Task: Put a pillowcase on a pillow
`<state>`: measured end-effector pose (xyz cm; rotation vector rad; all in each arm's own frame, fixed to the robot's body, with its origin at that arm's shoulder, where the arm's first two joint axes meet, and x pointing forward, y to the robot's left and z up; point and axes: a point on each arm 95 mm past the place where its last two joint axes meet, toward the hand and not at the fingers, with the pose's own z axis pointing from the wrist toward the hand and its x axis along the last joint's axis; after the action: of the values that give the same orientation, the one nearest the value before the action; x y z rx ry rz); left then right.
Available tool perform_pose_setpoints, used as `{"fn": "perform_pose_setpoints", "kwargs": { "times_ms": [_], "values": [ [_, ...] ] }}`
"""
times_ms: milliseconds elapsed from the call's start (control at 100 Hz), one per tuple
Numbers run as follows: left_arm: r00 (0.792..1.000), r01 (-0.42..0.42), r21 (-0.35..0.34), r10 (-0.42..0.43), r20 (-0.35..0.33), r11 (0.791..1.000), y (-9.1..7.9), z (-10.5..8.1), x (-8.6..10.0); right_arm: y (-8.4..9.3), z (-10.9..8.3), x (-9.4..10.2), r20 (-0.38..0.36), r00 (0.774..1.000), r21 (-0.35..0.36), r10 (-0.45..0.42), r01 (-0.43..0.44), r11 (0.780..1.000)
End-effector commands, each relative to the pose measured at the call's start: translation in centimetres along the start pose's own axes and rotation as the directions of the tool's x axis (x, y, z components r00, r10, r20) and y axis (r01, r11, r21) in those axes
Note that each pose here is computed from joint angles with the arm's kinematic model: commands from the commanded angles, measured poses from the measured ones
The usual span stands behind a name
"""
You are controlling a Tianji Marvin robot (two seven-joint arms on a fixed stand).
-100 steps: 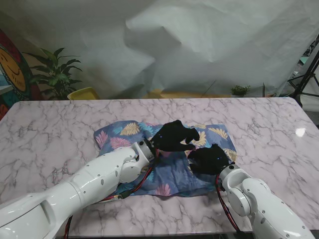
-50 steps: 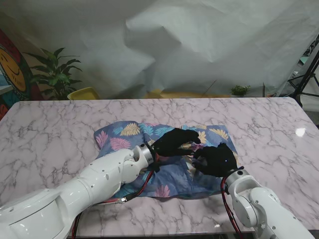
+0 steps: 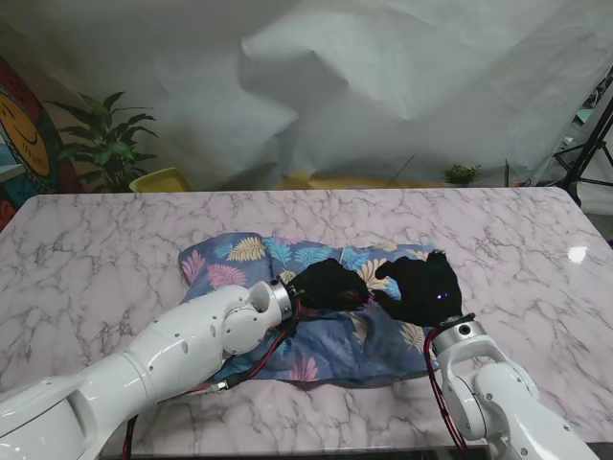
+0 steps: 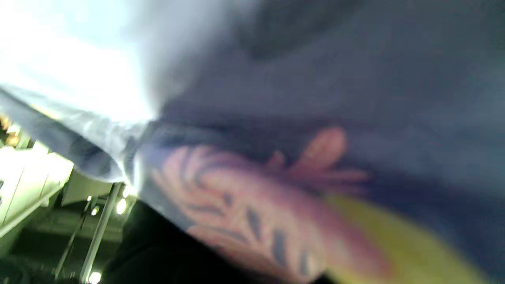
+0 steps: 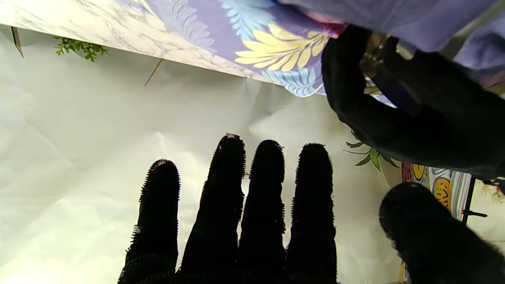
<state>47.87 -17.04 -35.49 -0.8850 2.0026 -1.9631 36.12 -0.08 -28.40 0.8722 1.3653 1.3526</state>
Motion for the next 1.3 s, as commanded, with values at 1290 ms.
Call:
{"fn": "perform_pose_setpoints", "kwargs": {
  "times_ms": [1290],
  "values": [
    [0.991,-0.036,-0.031,0.039,0.128,0.999,-2.6,-2.2,-5.9,-4.3,0.4,4.8,-0.206,0.975,0.124,0.079,-0.054,0.991]
  ]
}}
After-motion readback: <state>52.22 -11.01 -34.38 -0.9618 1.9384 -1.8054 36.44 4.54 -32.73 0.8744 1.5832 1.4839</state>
